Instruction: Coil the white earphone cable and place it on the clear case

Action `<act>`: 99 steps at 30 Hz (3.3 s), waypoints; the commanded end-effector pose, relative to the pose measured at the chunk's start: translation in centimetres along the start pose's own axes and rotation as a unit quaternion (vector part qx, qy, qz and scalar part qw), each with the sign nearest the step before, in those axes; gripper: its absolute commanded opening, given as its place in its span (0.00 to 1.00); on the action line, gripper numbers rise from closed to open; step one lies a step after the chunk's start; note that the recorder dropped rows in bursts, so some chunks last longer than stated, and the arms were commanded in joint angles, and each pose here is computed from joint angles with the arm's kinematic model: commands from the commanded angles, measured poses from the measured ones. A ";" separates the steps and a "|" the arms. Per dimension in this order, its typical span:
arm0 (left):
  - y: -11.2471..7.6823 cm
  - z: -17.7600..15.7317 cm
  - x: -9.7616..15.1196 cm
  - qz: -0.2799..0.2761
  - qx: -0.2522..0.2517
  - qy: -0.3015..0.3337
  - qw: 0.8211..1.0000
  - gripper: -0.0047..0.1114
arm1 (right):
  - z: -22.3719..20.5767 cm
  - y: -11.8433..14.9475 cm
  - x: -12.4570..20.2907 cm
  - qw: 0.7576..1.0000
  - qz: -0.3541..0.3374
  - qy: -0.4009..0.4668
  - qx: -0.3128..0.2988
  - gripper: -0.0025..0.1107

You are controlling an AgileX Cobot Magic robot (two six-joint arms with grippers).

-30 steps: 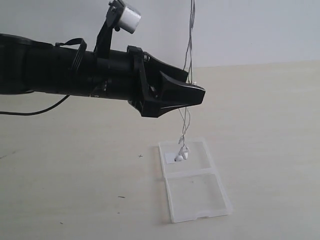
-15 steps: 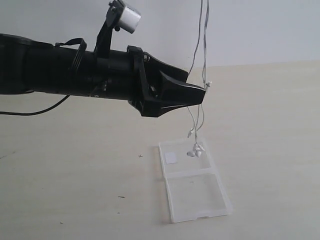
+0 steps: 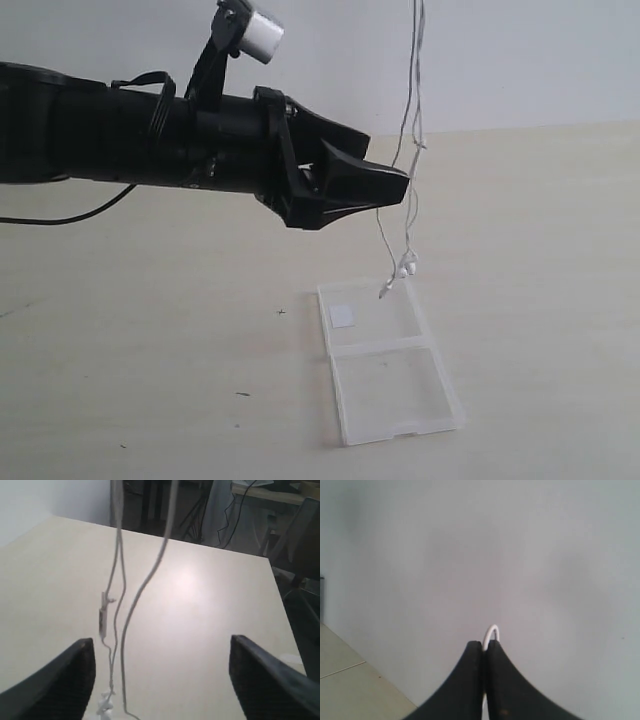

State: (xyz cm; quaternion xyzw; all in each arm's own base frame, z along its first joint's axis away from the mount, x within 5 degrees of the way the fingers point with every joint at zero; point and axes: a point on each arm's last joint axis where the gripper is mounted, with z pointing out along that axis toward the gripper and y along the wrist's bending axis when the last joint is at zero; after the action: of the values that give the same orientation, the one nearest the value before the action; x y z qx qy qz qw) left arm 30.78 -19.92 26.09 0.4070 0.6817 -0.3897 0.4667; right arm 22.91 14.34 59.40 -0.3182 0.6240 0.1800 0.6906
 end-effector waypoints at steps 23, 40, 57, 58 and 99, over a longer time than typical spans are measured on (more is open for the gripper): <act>0.1 1.7 -1.6 0.008 -0.075 0.013 0.997 0.04 | -0.6 0.0 -0.8 1.000 0.003 -0.028 0.004 0.02; -1.1 -0.5 -3.7 -0.020 -0.084 0.013 0.996 0.04 | -3.5 0.0 -0.2 0.997 -0.020 0.069 0.033 0.02; -1.3 -9.4 -8.5 -0.021 -0.184 -0.032 0.982 0.04 | -2.0 1.5 7.4 0.952 0.049 0.300 -0.036 0.02; -1.2 -10.2 -8.5 -0.021 -0.198 -0.022 0.980 0.04 | -1.6 1.7 8.7 0.945 0.054 0.321 -0.041 0.02; -0.4 -15.6 -8.6 -0.006 -0.301 0.021 0.953 0.04 | -10.9 2.0 3.6 0.969 0.075 0.229 0.047 0.02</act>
State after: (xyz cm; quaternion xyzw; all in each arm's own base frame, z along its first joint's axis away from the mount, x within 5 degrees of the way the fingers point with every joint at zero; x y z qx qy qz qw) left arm 28.07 -8.01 37.61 0.2585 0.7843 -0.1667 0.5387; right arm 14.18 7.96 55.96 -0.2628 0.7903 0.1233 0.5396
